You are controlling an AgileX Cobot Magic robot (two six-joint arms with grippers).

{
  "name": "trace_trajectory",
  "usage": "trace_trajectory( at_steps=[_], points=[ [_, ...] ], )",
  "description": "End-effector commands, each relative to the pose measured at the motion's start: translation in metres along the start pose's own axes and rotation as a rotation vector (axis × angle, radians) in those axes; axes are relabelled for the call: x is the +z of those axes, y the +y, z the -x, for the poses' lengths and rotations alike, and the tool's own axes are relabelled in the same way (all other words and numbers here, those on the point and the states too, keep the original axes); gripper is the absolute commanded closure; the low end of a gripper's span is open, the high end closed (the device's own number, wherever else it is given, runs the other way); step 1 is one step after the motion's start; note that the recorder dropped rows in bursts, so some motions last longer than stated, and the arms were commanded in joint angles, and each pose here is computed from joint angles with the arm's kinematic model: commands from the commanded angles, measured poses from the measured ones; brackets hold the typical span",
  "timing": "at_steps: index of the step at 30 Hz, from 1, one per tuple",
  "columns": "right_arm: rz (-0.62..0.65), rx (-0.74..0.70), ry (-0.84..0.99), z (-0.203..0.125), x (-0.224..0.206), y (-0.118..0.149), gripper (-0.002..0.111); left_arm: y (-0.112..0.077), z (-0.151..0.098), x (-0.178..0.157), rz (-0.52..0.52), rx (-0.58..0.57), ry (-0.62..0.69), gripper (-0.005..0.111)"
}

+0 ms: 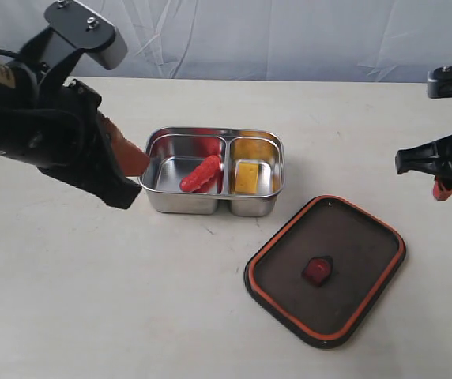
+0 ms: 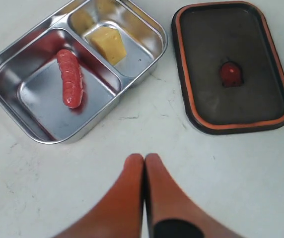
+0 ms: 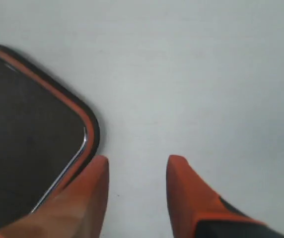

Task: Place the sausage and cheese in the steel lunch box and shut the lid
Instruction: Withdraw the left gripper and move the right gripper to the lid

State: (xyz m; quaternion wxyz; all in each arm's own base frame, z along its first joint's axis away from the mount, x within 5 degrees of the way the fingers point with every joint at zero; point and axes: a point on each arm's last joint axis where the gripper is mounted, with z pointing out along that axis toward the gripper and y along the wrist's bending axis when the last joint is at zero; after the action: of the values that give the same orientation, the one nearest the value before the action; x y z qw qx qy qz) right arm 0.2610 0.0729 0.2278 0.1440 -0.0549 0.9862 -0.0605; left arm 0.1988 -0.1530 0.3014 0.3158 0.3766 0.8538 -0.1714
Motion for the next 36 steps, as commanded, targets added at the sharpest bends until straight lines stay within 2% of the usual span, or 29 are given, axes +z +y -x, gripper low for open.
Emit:
trace_trajectory(
  at_steps=[1,5,11,25,36],
  points=[
    [0.061,-0.002,0.107,0.001,0.033,0.01,0.069,-0.004,-0.006,-0.011,0.004,-0.007,-0.03,0.107],
    [0.099,0.035,0.152,0.002,0.053,0.018,0.069,-0.006,-0.014,-0.014,0.009,0.002,-0.017,0.107],
    [0.17,0.045,0.118,0.006,0.056,0.026,0.069,-0.006,-0.027,-0.01,0.013,0.005,0.016,0.107],
    [0.128,0.013,0.231,0.0,0.096,0.031,0.069,-0.006,-0.03,-0.007,0.012,0.0,0.022,0.107],
    [0.086,-0.017,0.232,0.0,0.107,0.029,0.069,-0.006,-0.03,-0.007,0.013,0.0,0.021,0.107]
  ],
)
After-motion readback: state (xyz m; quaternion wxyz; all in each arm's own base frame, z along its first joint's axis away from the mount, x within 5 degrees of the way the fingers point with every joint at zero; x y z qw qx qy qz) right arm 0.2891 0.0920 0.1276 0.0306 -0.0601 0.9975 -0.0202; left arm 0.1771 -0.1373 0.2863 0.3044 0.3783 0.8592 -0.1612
